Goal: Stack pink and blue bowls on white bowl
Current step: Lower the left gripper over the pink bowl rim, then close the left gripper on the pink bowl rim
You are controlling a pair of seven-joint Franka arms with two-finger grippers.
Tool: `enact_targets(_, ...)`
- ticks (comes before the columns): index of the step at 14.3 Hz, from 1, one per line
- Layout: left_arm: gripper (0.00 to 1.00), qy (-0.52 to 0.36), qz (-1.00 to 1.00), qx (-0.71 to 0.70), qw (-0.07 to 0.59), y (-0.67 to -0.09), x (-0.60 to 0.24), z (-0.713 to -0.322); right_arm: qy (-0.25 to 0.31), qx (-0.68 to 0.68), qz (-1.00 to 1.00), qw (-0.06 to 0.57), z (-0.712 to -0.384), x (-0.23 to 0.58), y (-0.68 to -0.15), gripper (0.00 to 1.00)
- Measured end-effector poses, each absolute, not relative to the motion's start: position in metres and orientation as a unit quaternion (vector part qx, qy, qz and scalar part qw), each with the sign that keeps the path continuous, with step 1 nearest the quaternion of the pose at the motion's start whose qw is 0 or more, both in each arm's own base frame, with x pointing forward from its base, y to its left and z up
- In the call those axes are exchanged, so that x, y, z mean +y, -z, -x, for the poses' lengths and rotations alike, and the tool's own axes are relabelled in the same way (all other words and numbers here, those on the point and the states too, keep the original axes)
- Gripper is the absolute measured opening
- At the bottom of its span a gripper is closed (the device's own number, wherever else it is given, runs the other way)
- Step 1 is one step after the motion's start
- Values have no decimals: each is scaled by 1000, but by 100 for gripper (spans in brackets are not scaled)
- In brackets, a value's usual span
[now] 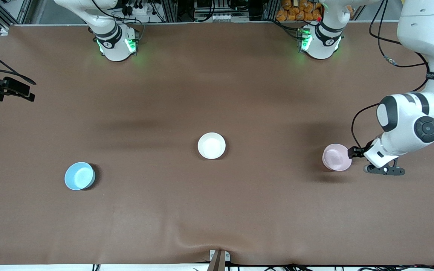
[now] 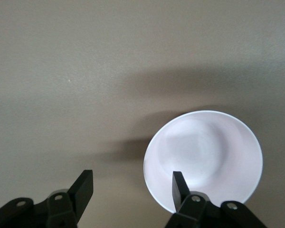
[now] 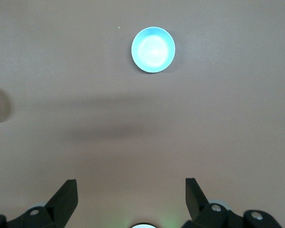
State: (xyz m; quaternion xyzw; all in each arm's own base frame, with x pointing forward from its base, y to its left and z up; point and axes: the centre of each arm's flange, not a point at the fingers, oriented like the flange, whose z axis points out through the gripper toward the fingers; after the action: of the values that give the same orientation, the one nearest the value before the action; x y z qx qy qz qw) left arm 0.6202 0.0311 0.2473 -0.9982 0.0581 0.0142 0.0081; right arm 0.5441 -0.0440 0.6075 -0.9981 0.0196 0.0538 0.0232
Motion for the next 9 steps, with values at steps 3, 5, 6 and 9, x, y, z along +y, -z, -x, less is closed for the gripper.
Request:
enact_targets(3,68,-8,998,62,9,-234,28,-622,-55,20,998,23,-545,-44,-606,100)
enact_targets(5,68,-3,998,65,9,-225,24,-623,-55,20,998,23,-545,-44,-606,100)
enact_targets(6,67,-1,998,66,9,-221,23,-624,-55,20,998,23,-545,-45,-606,100)
enact_targets(9,58,-2,998,68,8,-215,20,-623,-56,22,998,23,-544,-46,-606,100)
